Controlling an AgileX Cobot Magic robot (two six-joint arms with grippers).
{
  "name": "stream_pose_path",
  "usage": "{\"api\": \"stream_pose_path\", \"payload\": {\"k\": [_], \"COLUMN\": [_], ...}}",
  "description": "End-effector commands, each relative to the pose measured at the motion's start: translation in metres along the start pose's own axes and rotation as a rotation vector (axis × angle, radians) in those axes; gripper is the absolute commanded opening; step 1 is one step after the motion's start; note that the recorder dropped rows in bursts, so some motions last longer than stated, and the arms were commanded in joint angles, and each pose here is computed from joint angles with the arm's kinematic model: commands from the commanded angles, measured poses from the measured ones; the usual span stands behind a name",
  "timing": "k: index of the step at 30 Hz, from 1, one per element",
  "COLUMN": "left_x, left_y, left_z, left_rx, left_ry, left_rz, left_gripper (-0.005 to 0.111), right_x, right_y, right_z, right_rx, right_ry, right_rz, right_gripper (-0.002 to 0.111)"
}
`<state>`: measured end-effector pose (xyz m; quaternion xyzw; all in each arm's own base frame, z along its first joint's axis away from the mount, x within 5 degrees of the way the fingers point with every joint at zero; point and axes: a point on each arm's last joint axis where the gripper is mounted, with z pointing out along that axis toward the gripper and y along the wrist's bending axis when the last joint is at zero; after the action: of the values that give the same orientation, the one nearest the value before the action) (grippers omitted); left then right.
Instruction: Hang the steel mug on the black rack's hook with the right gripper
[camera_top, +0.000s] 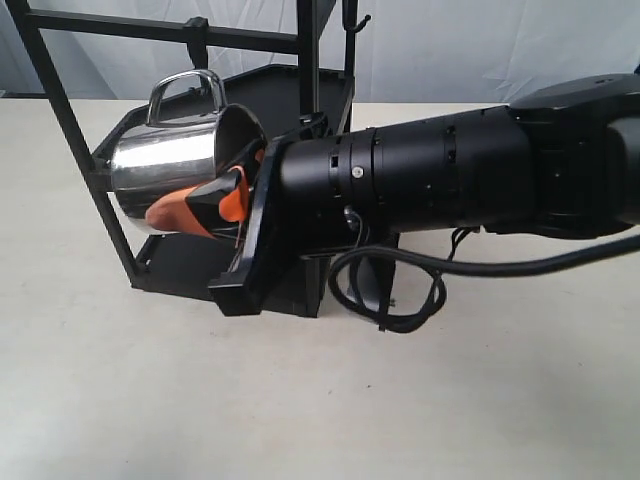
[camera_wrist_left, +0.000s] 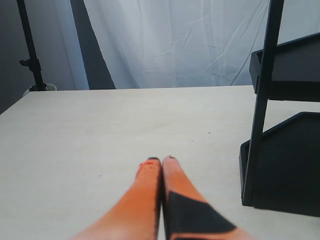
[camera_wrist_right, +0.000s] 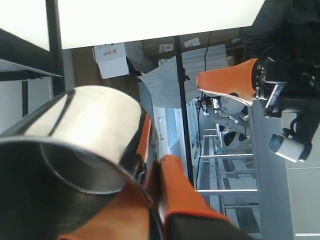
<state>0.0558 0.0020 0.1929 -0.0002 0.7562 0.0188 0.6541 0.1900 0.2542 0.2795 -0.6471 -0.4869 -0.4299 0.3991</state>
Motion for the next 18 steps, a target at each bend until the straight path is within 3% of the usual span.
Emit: {"api": "stream_pose_path", "payload": {"k": [1,18], "left_x": [0.001,0.001], "left_y": [0.0,0.0], "left_z": [0.0,0.0], "left_rx": [0.001,0.001], "left_ry": [-0.001,-0.001], "left_rz": [-0.001,-0.001], "left_gripper": [0.002,0.002], "right_x": [0.002,-0.008], "right_y": [0.003,0.011], "right_z": [0.0,0.007], "right_rx": [-0.032,-0.069], "right_ry": [0.002,-0.041], "right_rz": [0.007,0.026], "right_gripper": [-0.001,-0.001]}}
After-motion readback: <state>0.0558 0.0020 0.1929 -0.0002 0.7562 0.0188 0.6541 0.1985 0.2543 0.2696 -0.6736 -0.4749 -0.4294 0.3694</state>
